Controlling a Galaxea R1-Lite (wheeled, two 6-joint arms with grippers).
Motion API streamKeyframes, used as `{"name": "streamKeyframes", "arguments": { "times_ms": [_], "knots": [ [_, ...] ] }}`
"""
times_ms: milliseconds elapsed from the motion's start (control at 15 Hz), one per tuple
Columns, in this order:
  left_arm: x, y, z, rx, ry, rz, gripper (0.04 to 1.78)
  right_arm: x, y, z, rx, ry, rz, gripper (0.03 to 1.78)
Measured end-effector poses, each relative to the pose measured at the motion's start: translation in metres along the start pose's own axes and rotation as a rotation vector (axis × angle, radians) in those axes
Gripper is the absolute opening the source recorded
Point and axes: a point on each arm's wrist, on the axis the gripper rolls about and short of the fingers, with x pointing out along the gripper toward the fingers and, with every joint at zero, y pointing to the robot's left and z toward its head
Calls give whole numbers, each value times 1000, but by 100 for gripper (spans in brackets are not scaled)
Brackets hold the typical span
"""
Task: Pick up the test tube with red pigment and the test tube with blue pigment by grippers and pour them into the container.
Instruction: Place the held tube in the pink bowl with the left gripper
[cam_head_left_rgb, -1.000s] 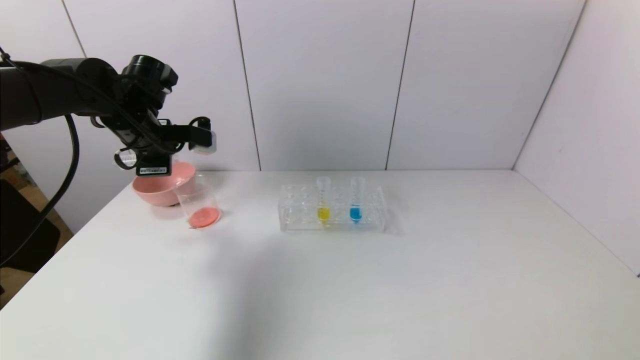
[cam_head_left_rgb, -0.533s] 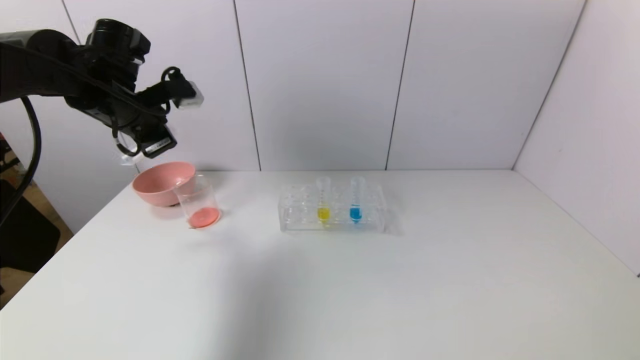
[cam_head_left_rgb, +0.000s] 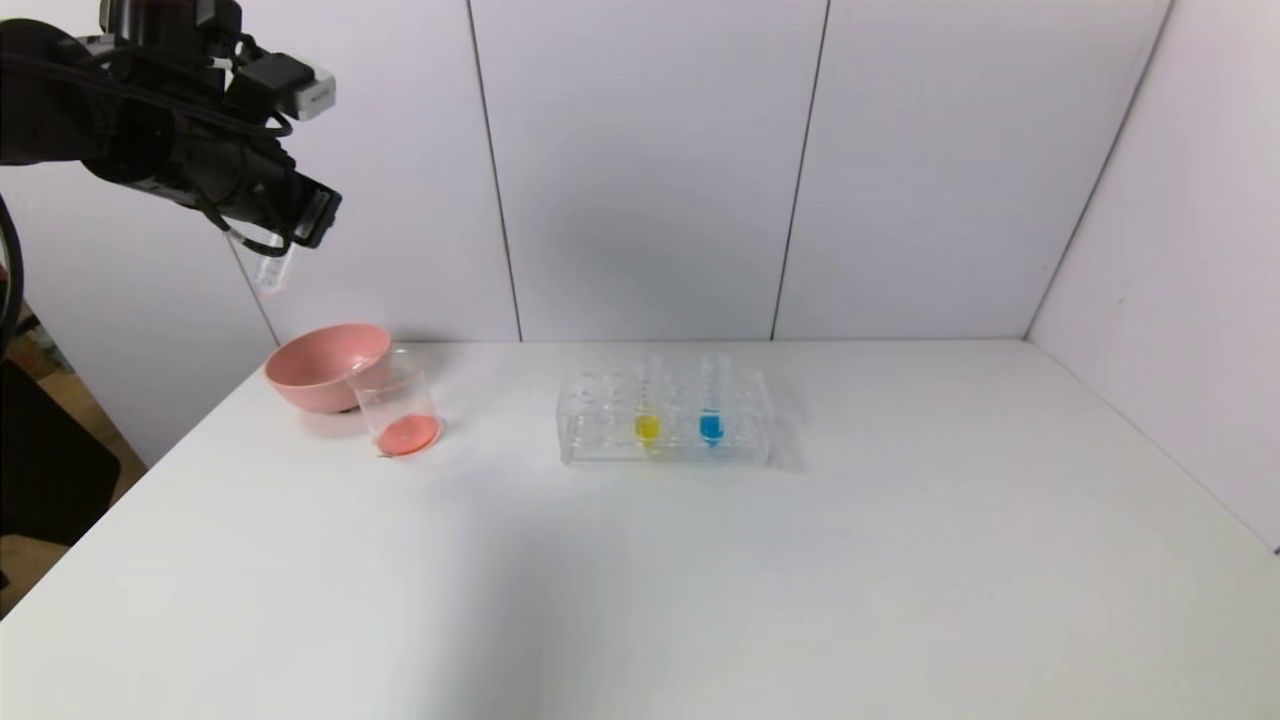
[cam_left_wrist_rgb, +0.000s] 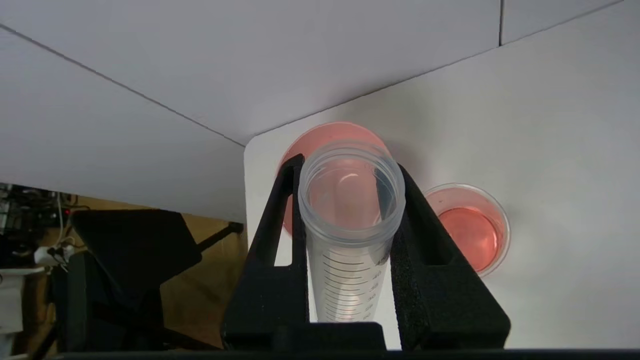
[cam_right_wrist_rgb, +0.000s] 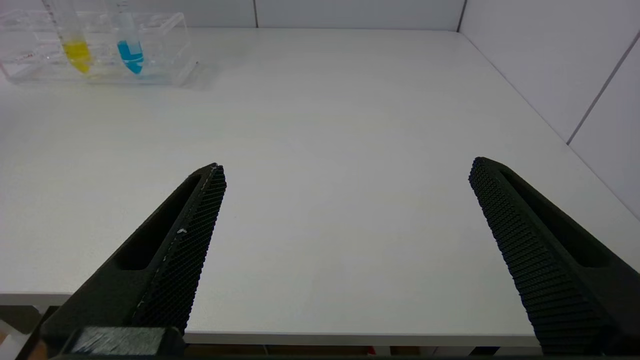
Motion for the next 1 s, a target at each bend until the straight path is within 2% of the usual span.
{"name": "streamKeyframes", "arguments": {
  "times_ms": [200,600,1000],
  "knots": [
    [-3,4,4,-157,-45,22,47,0,0,0,0,0,0,177],
    [6,14,2,-297,-105,58,47,0,0,0,0,0,0,178],
    [37,15,-25,-380,-59,81,47,0,0,0,0,0,0,177]
  ]
}}
